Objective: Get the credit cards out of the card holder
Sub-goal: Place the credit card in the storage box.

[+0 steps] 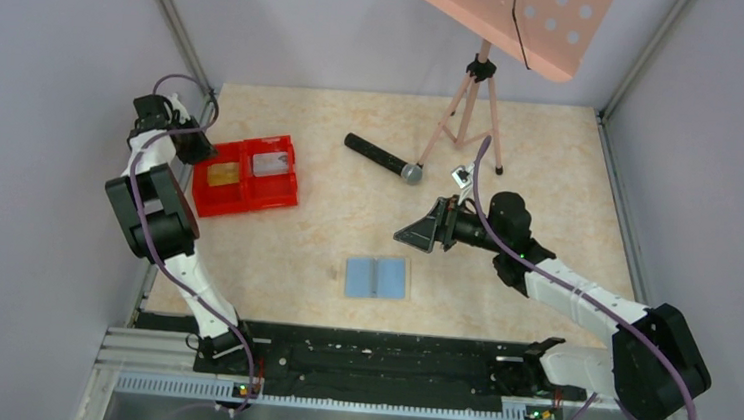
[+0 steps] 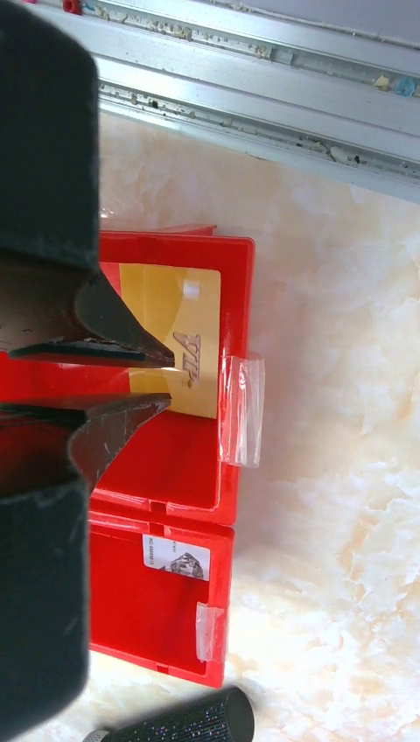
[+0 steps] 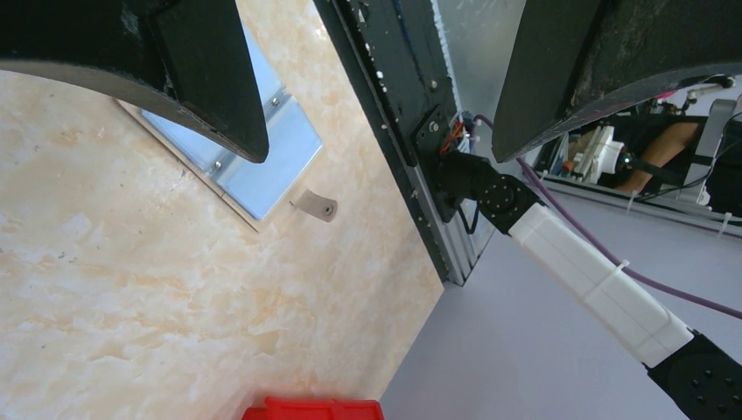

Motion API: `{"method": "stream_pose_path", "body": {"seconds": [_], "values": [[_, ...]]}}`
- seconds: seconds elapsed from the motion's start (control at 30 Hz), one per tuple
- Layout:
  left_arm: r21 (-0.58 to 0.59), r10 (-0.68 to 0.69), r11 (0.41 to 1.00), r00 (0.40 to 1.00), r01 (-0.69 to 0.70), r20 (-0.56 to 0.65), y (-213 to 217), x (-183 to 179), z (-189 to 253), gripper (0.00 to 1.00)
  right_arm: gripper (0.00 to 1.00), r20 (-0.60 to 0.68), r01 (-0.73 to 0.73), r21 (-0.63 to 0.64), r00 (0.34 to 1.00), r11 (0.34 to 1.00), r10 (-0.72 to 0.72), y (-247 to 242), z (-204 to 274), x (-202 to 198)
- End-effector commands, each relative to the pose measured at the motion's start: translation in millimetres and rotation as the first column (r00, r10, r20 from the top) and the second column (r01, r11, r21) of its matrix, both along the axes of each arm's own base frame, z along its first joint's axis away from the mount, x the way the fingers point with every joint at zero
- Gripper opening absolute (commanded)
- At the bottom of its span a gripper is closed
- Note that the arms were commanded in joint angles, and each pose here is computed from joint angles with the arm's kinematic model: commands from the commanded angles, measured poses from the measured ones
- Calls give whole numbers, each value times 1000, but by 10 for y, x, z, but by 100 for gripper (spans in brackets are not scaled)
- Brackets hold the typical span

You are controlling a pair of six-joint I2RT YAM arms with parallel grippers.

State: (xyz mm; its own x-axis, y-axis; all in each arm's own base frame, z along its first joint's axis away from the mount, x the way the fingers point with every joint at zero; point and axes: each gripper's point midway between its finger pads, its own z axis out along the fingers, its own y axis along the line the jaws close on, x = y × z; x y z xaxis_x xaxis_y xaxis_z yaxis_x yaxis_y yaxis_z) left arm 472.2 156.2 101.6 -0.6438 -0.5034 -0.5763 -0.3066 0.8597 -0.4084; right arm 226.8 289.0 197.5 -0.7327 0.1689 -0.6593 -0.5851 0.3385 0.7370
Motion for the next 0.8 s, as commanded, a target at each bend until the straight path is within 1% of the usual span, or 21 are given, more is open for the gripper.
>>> {"method": "stream_pose_path", "body": {"seconds": [0.0,0.33,0.5,0.63,0.77], "values": [[36,10,999,999,-11,33,75,118,173,23,99,89,4,39,996,999,-8,14,279,86],[49,24,998,999,-26,38,51,139,269,25,99,76,10,32,997,999,-12,7,257,83],[-5,-5,1000,1000,5,31,-176,114,298,25,99,28,48,-1,998,999,-48,-22,166,123],[16,-28,999,999,28,20,-368,36,277,25,99,-18,82,-57,996,995,-83,-53,74,180],[-3,-55,998,999,55,2,-546,-47,248,25,99,-40,100,-96,994,990,-104,-84,14,197]]}}
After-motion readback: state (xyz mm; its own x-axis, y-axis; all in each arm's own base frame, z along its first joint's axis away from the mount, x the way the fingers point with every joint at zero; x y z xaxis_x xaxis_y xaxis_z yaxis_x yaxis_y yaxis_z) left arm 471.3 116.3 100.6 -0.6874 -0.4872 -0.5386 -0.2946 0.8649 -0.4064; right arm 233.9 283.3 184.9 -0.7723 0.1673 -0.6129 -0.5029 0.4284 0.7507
